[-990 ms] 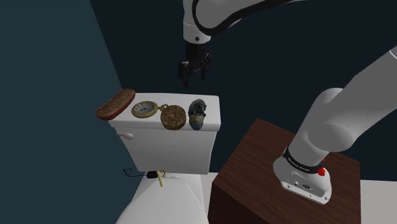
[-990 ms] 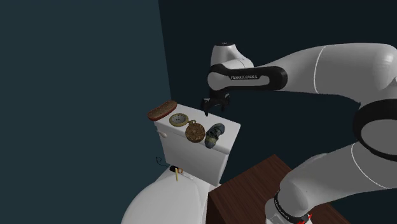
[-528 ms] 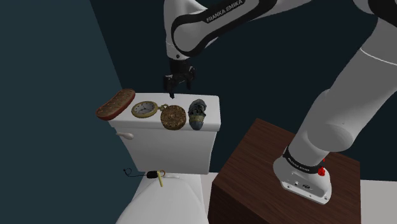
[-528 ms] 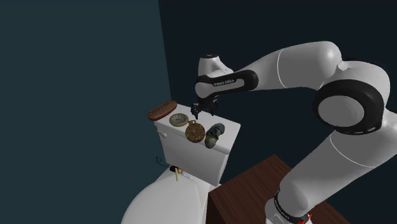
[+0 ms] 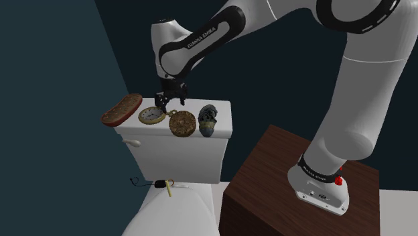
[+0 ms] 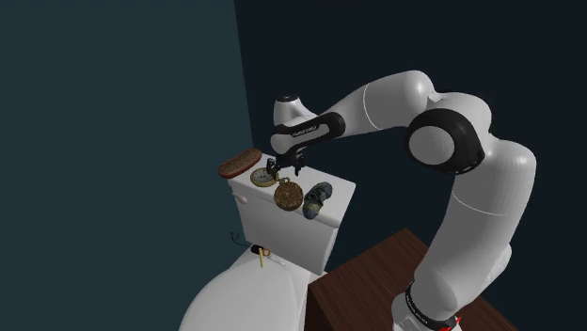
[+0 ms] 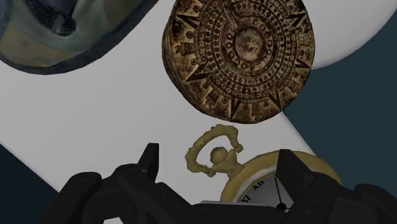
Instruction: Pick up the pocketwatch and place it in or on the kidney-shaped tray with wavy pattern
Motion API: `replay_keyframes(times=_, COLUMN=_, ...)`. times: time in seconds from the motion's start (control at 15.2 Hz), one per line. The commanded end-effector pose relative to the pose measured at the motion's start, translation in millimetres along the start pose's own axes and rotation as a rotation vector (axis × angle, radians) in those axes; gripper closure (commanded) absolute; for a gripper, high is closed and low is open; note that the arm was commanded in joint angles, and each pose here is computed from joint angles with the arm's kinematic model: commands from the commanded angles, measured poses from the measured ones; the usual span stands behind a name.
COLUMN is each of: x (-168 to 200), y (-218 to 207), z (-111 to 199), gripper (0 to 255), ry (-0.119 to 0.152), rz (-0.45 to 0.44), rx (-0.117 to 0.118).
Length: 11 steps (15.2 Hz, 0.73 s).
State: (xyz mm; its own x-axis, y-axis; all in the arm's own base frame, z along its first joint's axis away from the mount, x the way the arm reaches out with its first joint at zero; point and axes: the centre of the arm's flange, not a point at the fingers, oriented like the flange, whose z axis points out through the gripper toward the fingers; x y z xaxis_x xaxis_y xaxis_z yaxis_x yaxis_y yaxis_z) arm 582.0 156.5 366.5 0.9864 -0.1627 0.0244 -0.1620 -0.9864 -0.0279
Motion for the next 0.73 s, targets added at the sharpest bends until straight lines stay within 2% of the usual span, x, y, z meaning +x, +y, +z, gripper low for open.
replay_keyframes(times=0.0, x=5.5, y=-0.8, z=11.2, gripper=0, ry=0.0, rz=0.003, rx=0.0)
replay_keyframes(times=0.4, x=5.5, y=-0.8, z=45.9, gripper=0, ry=0.0, rz=0.003, rx=0.0)
replay_keyframes(times=0.66, x=5.5, y=-0.8, z=45.9, gripper=0, ry=0.0, rz=0.003, rx=0.0)
